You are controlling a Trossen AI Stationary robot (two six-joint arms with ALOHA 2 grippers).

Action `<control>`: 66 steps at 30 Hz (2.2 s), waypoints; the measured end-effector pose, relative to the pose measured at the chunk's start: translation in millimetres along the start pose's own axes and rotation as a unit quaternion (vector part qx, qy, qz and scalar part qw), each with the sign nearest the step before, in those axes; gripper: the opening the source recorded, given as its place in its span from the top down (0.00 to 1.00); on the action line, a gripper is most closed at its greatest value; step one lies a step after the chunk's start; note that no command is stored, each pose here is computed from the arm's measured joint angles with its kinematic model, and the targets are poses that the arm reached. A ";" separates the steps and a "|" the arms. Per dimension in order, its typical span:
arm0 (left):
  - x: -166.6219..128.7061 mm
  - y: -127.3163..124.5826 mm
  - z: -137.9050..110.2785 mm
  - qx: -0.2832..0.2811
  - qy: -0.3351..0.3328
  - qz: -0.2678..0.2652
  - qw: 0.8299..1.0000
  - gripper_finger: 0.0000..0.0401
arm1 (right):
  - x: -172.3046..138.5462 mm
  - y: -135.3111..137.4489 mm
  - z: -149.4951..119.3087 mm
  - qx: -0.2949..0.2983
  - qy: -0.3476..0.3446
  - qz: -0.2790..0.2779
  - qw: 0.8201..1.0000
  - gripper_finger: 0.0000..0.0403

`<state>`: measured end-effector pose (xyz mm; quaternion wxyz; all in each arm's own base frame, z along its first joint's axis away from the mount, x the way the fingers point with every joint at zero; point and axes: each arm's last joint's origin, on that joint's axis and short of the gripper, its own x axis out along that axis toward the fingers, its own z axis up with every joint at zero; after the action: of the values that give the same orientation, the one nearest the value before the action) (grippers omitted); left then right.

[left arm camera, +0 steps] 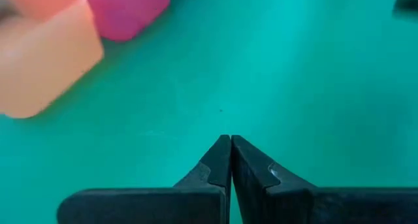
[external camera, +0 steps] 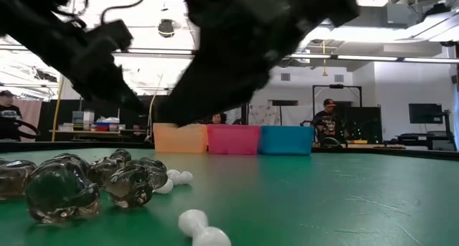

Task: Sort Halloween decoration
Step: Put the white bone toy into the blue bin

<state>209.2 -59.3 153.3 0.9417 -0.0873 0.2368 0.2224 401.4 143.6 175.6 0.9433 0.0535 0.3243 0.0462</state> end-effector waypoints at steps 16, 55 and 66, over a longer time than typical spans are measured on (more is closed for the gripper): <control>-38.1 -0.2 7.6 -0.010 -0.047 0.002 0.999 1.00 | 69.7 17.4 7.0 -0.020 0.041 -0.037 0.998 0.44; -34.2 3.1 -2.9 -0.004 -0.018 0.031 0.999 1.00 | 75.7 -23.7 20.4 -0.010 0.031 -0.039 0.999 0.82; -35.5 13.3 -14.1 -0.009 0.020 0.074 0.997 1.00 | 62.7 -26.7 39.5 -0.027 -0.007 -0.036 0.999 0.81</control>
<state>169.3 -64.7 157.4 0.9169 -0.0830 0.2597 0.2914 476.4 122.0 165.1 0.9478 0.0163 0.3179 0.0204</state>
